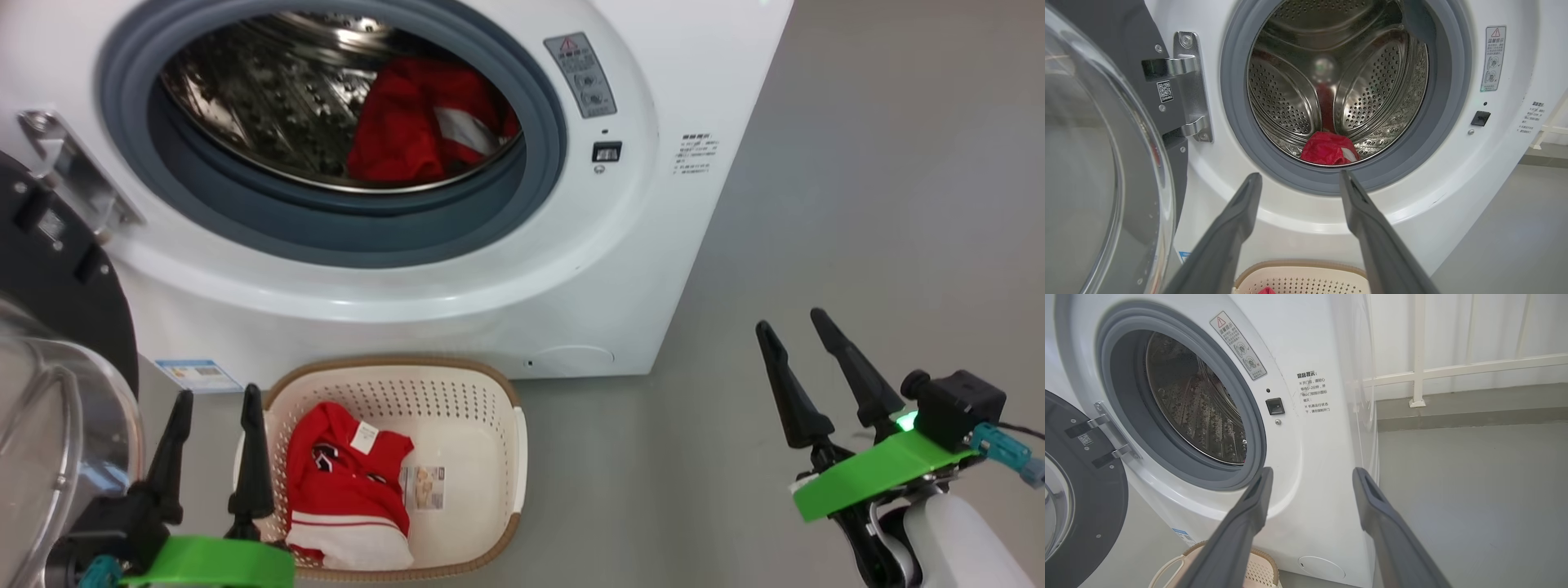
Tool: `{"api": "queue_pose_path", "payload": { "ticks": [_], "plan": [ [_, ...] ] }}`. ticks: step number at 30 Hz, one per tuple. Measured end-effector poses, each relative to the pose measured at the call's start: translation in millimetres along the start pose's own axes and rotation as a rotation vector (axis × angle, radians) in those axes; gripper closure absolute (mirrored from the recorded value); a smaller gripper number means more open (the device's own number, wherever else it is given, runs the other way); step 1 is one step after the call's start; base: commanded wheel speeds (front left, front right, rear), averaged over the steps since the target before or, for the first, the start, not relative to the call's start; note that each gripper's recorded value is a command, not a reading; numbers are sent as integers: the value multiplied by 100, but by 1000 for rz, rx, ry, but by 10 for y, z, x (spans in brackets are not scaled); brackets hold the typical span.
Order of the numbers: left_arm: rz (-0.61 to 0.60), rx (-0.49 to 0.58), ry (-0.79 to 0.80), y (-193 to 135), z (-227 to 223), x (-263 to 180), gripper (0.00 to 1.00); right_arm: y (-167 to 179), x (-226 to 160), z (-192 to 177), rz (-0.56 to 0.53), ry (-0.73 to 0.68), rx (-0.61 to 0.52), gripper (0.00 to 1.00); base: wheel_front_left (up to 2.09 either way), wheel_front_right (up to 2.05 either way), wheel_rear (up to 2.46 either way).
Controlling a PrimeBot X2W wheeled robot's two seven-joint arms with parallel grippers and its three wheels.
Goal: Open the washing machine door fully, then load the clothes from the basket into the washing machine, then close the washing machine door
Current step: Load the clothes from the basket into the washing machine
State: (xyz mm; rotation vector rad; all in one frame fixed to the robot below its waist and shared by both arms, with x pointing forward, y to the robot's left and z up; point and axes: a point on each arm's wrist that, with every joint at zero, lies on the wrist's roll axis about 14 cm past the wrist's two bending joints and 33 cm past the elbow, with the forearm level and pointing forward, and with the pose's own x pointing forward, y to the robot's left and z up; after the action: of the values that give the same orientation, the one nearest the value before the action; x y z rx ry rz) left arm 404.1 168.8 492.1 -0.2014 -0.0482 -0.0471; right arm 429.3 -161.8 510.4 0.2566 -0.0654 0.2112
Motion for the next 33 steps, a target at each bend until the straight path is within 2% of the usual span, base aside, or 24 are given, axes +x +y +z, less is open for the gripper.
{"api": "queue_pose_path", "payload": {
  "ticks": [19, 33],
  "plan": [
    [-18, -5, 155, -5, -637, 437, 0, -141, 318, -302, -19, 48, 22, 0, 0, 0, 0],
    [-28, 3, 354, 58, -1432, 690, 0, -199, 631, -621, -5, 86, 39, 0, 0, 0, 0]
  ]
}}
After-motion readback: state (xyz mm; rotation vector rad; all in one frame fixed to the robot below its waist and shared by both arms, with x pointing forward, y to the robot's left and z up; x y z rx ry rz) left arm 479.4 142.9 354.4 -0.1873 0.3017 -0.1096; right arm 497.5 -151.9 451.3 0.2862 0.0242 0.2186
